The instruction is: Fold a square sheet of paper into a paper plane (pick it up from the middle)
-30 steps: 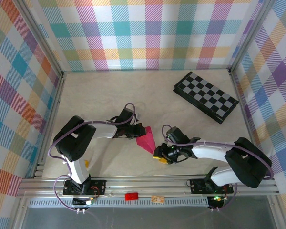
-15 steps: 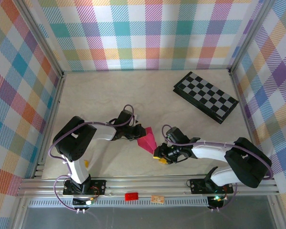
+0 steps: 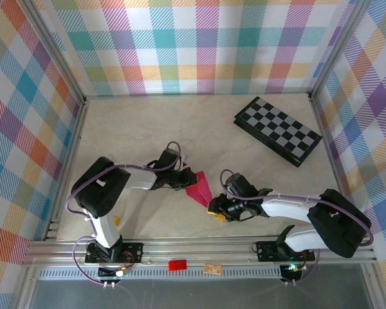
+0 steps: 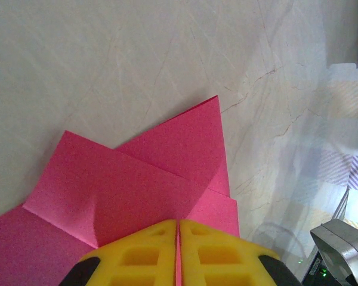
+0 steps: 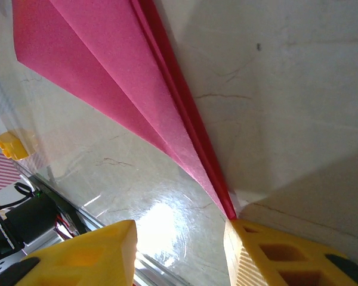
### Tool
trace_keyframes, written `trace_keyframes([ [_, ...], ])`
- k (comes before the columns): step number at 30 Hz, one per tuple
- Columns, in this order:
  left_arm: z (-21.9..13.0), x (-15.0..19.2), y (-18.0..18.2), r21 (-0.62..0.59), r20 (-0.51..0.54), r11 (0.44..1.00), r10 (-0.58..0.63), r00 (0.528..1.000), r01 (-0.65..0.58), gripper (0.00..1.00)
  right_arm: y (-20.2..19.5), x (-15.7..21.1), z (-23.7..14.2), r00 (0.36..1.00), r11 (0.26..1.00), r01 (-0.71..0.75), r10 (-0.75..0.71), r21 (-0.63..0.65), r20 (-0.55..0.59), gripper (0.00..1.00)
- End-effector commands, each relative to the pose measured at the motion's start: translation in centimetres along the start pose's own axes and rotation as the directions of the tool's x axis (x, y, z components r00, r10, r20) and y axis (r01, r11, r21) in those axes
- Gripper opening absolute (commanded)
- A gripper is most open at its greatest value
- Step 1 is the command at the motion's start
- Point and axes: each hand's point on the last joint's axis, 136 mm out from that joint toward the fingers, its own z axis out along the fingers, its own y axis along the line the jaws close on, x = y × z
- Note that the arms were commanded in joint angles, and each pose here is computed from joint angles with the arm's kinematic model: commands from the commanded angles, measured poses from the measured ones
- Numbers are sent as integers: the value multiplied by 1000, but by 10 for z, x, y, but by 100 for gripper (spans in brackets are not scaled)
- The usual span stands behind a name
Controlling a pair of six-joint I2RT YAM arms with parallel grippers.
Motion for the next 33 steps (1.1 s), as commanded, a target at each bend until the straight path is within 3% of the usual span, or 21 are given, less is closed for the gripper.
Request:
trace_keyframes([
  [1, 2, 26, 32, -127, -78, 991, -52, 996, 42, 10, -8, 6, -2, 1000, 1000, -7, 7, 26, -10, 44],
  [33, 1, 46, 26, -92, -138, 995, -63, 988, 50, 11, -6, -11, 4, 997, 1000, -21, 20, 9, 81, 42],
])
